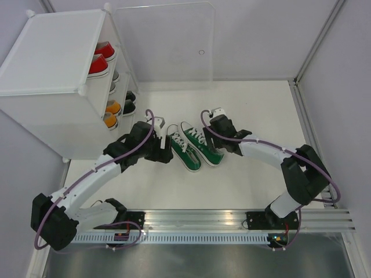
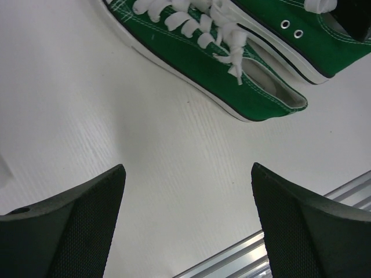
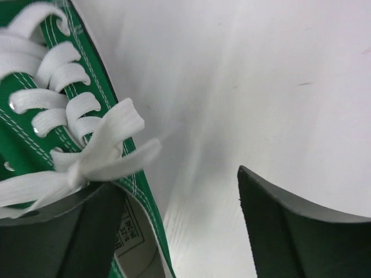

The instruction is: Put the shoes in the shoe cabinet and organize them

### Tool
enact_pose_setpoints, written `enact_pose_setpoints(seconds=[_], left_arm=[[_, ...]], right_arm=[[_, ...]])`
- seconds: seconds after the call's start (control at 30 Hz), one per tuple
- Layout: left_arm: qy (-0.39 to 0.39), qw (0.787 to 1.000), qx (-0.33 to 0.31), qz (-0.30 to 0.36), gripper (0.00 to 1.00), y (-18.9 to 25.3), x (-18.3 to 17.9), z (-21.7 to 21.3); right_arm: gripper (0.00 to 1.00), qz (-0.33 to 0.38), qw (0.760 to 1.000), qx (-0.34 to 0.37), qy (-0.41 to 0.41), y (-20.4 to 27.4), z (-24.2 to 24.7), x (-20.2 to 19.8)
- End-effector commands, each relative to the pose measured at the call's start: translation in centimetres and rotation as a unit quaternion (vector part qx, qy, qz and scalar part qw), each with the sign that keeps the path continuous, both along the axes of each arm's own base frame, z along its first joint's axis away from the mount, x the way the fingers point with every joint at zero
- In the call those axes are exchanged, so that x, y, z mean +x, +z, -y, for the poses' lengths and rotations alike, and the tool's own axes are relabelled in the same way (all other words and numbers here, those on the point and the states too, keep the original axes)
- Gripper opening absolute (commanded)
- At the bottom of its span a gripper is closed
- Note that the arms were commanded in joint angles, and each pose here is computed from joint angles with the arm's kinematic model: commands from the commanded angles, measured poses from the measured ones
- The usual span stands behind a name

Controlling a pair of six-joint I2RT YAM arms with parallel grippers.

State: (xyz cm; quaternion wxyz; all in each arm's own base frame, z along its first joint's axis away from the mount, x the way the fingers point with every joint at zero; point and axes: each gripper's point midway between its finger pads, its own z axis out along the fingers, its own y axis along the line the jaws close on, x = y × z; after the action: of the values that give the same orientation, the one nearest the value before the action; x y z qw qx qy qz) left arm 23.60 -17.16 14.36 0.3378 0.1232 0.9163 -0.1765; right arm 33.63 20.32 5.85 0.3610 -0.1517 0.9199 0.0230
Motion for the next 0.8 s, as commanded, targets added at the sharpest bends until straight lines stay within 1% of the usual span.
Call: enact_pose_setpoints(seconds=[0.0,0.03,0.07,0.1,0.13,0.17,0.2,0.23,0.27,0.3,0.33,0.4,0.43,0.47,0.5,0.53,0.57,0.6,0.63,0.67,0.77], left_arm=[[-0.016,0.999,-0.032,0.023,0.91,2.7,1.1,3.6],[-0.022,0.999,-0.030,0.025,0.91,2.9,1.2,4.2],[-0.039,0.999,-0.028,0.026,0.91,3.1,0.9,5.4],[-0.039,0.999,-0.018,0.028,0.91,3.2,1.6,6.3],[-0.046,0.998,-0.016,0.029,0.91,3.4,1.7,7.0],[-0.060,0.998,-0.009,0.029,0.91,3.2,1.6,8.1],[-0.070,0.997,-0.011,0.043,0.91,4.4,2.1,9.2],[-0.077,0.996,0.003,0.034,0.91,3.4,2.4,10.0],[-0.090,0.995,0.010,0.039,0.90,3.5,2.3,11.1],[-0.097,0.994,0.002,0.050,0.90,4.7,2.8,12.3],[-0.110,0.993,0.016,0.037,0.89,3.4,2.8,13.5],[-0.130,0.990,0.013,0.048,0.88,4.3,3.4,15.7],[-0.146,0.988,0.026,0.038,0.88,3.0,3.1,17.0],[-0.161,0.986,0.034,0.038,0.87,2.5,3.1,17.9],[-0.171,0.984,0.028,0.049,0.87,3.5,3.3,19.2],[-0.186,0.981,0.031,0.050,0.87,3.3,2.8,20.2],[-0.199,0.978,0.052,0.038,0.86,1.4,2.8,21.0],[-0.207,0.976,0.049,0.044,0.86,2.1,2.9,22.0],[-0.221,0.973,0.057,0.040,0.86,1.5,2.4,22.8],[-0.231,0.970,0.071,0.038,0.84,0.8,2.5,23.5],[-0.254,0.962,0.089,0.041,0.82,-0.5,2.2,24.7]], right_arm=[[0.84,0.079,0.995,0.041,-0.040,6.9,0.4,1.3],[0.88,0.088,0.994,0.043,-0.054,7.7,1.0,1.1],[0.89,0.102,0.990,0.057,-0.076,9.4,1.8,0.6],[0.90,0.114,0.987,0.059,-0.097,10.4,2.8,0.5],[0.91,0.133,0.981,0.052,-0.129,11.4,4.2,0.4],[0.93,0.149,0.974,0.062,-0.158,12.7,5.6,-0.4],[0.94,0.159,0.969,0.066,-0.179,13.4,6.6,-0.7],[0.95,0.166,0.964,0.064,-0.199,13.6,7.6,-1.3],[0.96,0.193,0.950,0.059,-0.237,15.2,9.9,-2.1],[0.96,0.201,0.939,0.075,-0.269,15.5,10.8,-2.7],[0.96,0.207,0.931,0.071,-0.291,15.3,12.0,-3.4],[0.96,0.234,0.906,0.095,-0.339,16.3,14.3,-5.0],[0.96,0.235,0.901,0.096,-0.352,15.5,15.0,-5.7],[0.96,0.252,0.889,0.112,-0.366,16.2,16.0,-6.6],[0.96,0.257,0.878,0.135,-0.380,16.1,16.3,-7.0],[0.96,0.254,0.876,0.137,-0.387,15.0,16.8,-7.6],[0.96,0.268,0.865,0.160,-0.394,15.6,17.4,-8.3],[0.96,0.271,0.860,0.172,-0.398,15.4,17.6,-8.7],[0.96,0.270,0.857,0.175,-0.402,14.6,17.9,-9.0],[0.96,0.280,0.848,0.194,-0.405,15.1,18.3,-9.4],[0.96,0.290,0.843,0.210,-0.402,14.9,18.6,-10.0]])
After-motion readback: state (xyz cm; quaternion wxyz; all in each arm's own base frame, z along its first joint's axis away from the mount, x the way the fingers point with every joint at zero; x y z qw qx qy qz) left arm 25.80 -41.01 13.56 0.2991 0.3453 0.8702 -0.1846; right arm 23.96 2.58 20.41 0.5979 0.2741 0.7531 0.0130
